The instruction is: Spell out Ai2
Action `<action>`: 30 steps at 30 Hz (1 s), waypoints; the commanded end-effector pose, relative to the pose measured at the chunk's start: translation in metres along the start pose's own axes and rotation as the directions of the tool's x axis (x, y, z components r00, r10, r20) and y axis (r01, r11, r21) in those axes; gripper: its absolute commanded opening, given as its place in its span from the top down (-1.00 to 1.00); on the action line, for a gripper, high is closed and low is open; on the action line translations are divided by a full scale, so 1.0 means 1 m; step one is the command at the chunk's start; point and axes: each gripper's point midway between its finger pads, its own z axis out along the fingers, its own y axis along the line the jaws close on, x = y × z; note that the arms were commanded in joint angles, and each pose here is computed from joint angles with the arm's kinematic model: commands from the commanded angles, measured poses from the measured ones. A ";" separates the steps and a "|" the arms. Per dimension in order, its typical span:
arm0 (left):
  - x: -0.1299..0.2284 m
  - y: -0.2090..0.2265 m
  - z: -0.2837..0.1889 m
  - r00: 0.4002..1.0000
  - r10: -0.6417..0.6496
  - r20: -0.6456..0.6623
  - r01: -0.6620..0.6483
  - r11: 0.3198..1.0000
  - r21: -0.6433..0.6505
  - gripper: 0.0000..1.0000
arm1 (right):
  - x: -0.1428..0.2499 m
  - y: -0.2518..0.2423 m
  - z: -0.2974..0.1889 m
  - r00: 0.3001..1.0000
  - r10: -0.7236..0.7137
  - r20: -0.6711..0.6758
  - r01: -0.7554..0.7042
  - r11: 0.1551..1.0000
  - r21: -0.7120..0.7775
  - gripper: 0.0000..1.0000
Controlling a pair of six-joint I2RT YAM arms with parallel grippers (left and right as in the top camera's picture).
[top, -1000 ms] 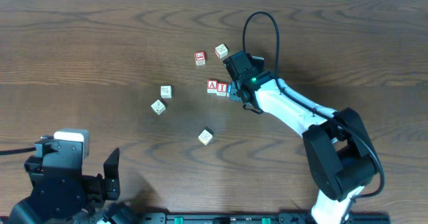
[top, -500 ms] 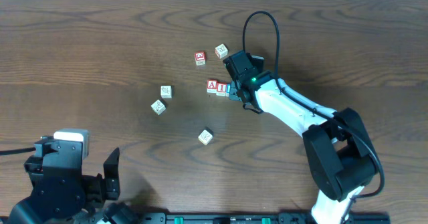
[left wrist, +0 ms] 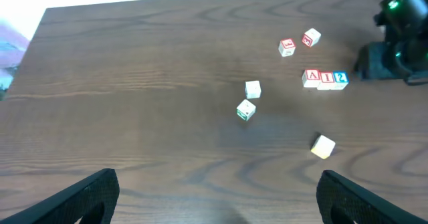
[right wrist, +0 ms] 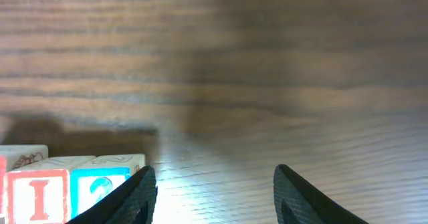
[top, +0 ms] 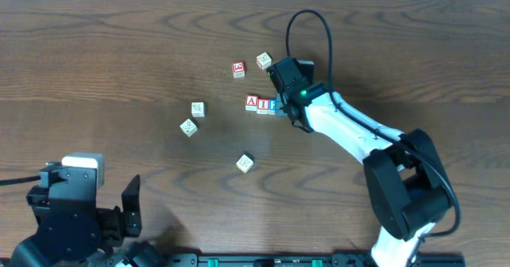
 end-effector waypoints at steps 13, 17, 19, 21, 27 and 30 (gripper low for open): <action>-0.067 -0.048 0.004 0.971 0.099 0.218 -0.129 0.983 0.129 -0.91 | -0.090 -0.069 -0.258 0.868 -0.070 0.491 0.133 0.987 -0.094 -0.99; -0.092 -0.073 -0.013 0.935 0.117 0.335 -0.207 0.947 0.246 -0.91 | -0.072 -0.094 -0.323 0.793 -0.120 0.598 0.220 0.971 -0.097 -0.98; -0.099 -0.082 -0.029 0.918 0.122 0.377 -0.250 0.917 0.311 -0.91 | -0.058 -0.107 -0.359 0.739 -0.121 0.663 0.261 0.958 -0.115 -0.98; -0.103 -0.083 -0.047 0.910 0.102 0.401 -0.258 0.897 0.359 -0.91 | -0.043 -0.118 -0.389 0.690 -0.100 0.717 0.291 0.945 -0.148 -0.99; -0.095 -0.065 -0.113 0.896 0.066 0.439 -0.297 0.826 0.480 -0.91 | 0.017 -0.154 -0.450 0.590 -0.009 0.807 0.383 0.883 -0.271 -0.98; -0.075 -0.039 -0.145 0.893 0.043 0.447 -0.293 0.811 0.507 -0.91 | 0.042 -0.172 -0.451 0.602 0.007 0.798 0.377 0.879 -0.293 -0.99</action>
